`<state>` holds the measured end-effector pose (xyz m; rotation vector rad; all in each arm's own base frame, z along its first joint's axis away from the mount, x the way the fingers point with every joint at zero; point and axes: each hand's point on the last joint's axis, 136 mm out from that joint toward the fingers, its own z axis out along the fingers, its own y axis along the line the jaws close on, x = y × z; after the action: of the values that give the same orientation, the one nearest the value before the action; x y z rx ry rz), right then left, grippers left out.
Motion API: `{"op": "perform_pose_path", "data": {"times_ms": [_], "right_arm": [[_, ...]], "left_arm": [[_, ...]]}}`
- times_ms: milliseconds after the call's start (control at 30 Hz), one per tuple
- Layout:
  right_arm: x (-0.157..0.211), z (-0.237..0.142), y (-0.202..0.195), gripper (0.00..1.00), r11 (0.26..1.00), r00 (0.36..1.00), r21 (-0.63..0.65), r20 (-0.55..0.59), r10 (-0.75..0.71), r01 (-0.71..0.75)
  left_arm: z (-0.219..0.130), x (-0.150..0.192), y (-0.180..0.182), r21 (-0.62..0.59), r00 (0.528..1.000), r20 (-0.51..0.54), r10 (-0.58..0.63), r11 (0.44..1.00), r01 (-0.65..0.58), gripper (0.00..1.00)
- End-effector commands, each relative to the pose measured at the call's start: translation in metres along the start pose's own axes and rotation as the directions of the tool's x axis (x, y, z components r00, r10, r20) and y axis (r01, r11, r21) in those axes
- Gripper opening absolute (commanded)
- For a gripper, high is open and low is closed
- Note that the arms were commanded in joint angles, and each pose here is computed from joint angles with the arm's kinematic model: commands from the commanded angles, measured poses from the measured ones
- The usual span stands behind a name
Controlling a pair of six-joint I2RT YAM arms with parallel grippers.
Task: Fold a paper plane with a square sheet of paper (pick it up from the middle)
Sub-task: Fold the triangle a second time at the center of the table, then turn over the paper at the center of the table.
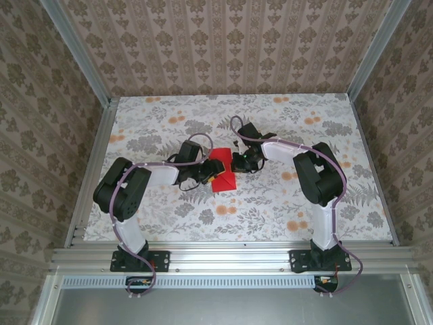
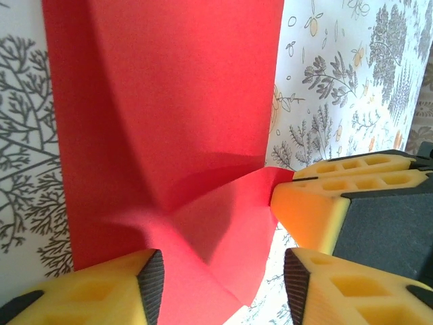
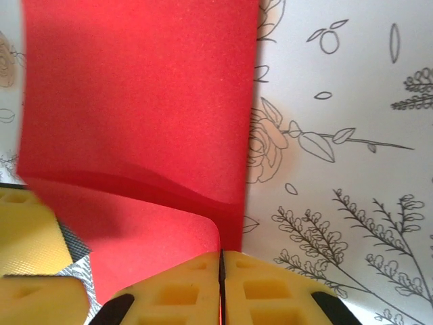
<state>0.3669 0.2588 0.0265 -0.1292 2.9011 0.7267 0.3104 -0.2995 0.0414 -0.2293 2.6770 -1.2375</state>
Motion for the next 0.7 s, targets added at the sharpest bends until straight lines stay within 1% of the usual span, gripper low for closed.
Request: {"op": "perform_pose_path", "data": {"times_ms": [0, 100, 333, 433, 533, 633, 667], "right_arm": [[0.002, -0.001, 0.004, 0.1, 0.999, 1.0, -0.028, -0.006, 0.017, -0.017], [0.002, -0.001, 0.004, 0.1, 0.999, 1.0, -0.03, -0.007, 0.018, -0.018], [0.004, 0.0, 0.001, 0.1, 1.0, 1.0, -0.019, -0.012, 0.021, -0.022], [0.004, -0.002, 0.001, 0.12, 1.0, 1.0, -0.018, -0.01, 0.021, -0.021], [0.0, -0.012, 0.006, 0.18, 1.0, 1.0, -0.025, 0.012, 0.015, -0.015], [-0.007, -0.035, 0.013, 0.29, 0.999, 0.997, -0.038, 0.076, 0.021, -0.018], [-0.011, -0.047, 0.013, 0.35, 0.999, 0.993, -0.031, 0.114, 0.028, -0.025]], "left_arm": [[0.003, -0.009, -0.011, 0.025, 1.0, 0.004, 0.014, 1.0, -0.014, 0.48], [0.006, -0.01, -0.011, 0.021, 1.0, 0.001, 0.018, 1.0, -0.018, 0.42], [0.01, -0.012, -0.009, 0.017, 1.0, -0.002, 0.022, 1.0, -0.022, 0.34], [0.01, -0.013, -0.009, 0.014, 1.0, 0.003, 0.026, 1.0, -0.026, 0.25], [0.009, -0.014, -0.007, 0.0, 0.999, 0.009, 0.034, 0.999, -0.034, 0.16], [0.004, -0.016, -0.008, -0.02, 0.998, 0.015, 0.056, 0.998, -0.055, 0.1], [0.0, -0.017, -0.009, -0.031, 0.998, 0.022, 0.065, 0.997, -0.065, 0.09]]}}
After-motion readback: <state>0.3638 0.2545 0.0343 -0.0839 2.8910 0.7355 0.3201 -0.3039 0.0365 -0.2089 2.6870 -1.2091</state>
